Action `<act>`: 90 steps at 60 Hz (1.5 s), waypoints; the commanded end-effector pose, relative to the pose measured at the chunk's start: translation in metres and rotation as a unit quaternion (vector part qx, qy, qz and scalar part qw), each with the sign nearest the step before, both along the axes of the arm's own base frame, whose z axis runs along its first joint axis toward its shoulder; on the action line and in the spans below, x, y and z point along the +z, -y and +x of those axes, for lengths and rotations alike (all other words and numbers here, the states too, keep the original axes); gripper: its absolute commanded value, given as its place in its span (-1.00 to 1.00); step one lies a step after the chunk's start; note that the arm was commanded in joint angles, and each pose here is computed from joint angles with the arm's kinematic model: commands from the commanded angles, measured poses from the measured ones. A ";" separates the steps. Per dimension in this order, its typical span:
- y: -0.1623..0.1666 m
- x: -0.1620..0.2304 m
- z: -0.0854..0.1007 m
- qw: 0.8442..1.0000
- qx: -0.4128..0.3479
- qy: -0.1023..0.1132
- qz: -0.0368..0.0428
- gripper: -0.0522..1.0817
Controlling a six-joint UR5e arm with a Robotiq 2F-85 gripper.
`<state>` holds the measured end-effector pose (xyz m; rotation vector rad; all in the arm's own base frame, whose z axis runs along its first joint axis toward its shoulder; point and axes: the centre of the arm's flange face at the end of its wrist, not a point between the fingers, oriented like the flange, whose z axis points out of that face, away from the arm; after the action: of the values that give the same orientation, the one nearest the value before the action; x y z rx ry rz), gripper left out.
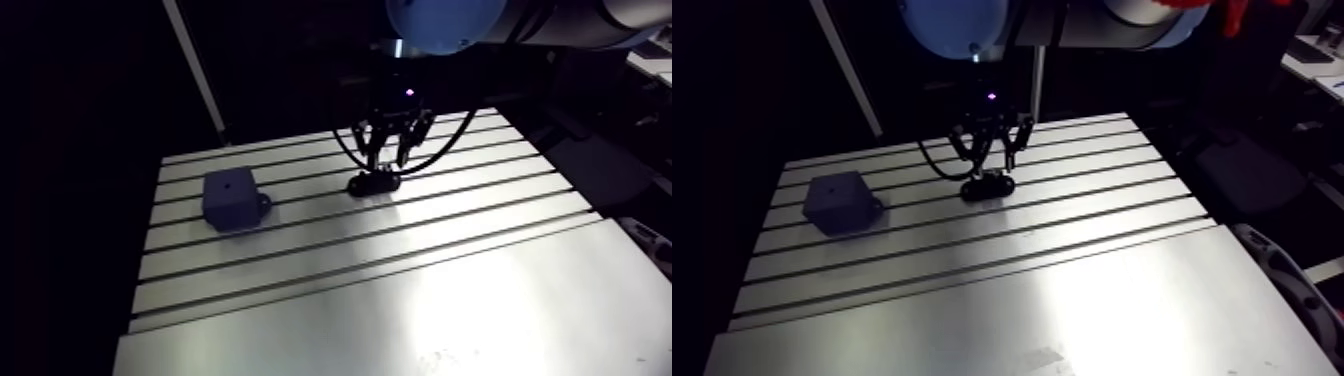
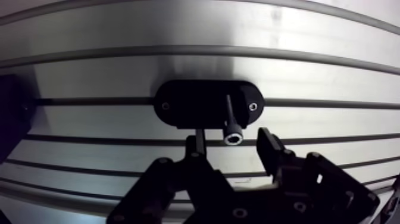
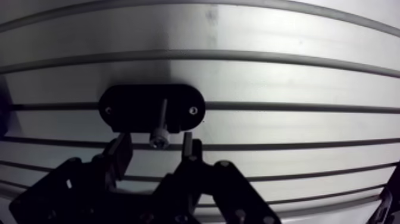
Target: Pick up the M10 bolt and insert it into the hole until fully seated.
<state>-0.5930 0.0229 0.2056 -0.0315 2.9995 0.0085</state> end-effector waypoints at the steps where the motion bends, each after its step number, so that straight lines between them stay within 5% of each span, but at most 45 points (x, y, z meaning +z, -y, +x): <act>1: 0.000 -0.001 -0.001 1.000 0.000 -0.004 0.002 -0.08; 90: -0.002 -0.006 -0.002 1.000 0.001 0.000 0.002 0.12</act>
<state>-0.5970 0.0252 0.2004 -0.0337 3.0025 0.0163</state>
